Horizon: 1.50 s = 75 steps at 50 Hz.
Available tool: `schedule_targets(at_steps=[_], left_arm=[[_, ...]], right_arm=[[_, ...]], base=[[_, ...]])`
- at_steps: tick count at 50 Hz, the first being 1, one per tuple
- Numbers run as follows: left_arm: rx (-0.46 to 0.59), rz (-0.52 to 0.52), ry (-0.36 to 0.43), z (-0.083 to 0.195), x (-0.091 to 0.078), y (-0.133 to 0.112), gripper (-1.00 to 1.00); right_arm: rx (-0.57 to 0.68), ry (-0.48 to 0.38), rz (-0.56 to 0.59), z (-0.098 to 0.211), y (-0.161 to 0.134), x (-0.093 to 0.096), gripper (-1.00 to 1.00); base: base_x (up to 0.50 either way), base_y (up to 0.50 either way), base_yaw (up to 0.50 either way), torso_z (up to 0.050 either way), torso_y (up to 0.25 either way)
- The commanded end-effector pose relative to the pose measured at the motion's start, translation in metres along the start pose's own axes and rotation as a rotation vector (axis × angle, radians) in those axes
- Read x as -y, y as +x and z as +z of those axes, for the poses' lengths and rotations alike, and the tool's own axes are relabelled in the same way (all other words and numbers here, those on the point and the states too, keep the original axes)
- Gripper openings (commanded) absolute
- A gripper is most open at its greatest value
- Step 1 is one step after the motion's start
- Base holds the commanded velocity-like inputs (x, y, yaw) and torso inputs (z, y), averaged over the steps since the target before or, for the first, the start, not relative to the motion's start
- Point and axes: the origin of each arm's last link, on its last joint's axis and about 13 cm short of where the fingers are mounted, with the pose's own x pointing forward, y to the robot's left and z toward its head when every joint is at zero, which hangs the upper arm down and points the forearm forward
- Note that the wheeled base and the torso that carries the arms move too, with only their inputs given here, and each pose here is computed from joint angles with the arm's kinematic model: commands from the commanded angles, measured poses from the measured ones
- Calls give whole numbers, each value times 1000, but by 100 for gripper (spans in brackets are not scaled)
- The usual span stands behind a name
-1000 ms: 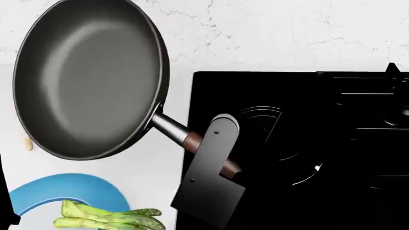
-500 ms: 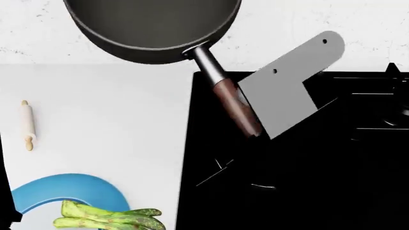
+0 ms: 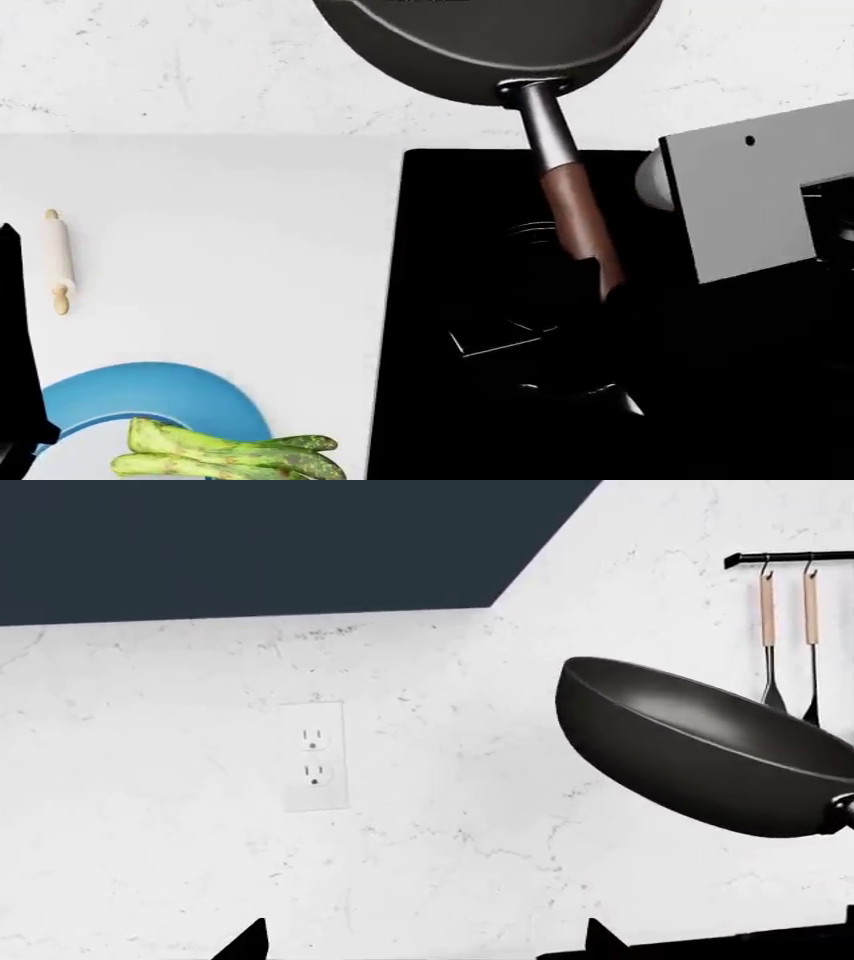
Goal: Pick up the pan and dump the vegetables in it onto the plate. Then return the pan to the stove.
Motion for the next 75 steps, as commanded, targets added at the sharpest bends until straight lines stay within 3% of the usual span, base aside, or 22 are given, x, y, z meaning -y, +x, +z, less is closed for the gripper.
schedule_targets(at_steps=[1, 13, 29, 49, 65, 75], left_arm=[[33, -54, -37, 4, 3, 5, 100], [32, -55, -44, 3, 3, 5, 100], [35, -67, -62, 0, 7, 8, 100], [33, -68, -67, -2, 6, 10, 100], [29, -61, -76, -3, 7, 5, 100], [26, -61, -80, -4, 10, 3, 100]], right_arm=[[65, 46, -59, 3, -9, 1, -100], [41, 86, -268, 8, -8, 33, -100], [-53, 108, -425, 0, -28, 62, -100], [-122, 131, -478, 13, -6, 92, -100], [-193, 134, -649, 1, -10, 124, -100], [-289, 142, -598, -20, 6, 125, -100]], base=[[0, 0, 0, 0, 0], [0, 0, 0, 1, 1], [0, 0, 0, 0, 1], [0, 0, 0, 1, 1], [0, 0, 0, 0, 1], [0, 0, 0, 0, 1]])
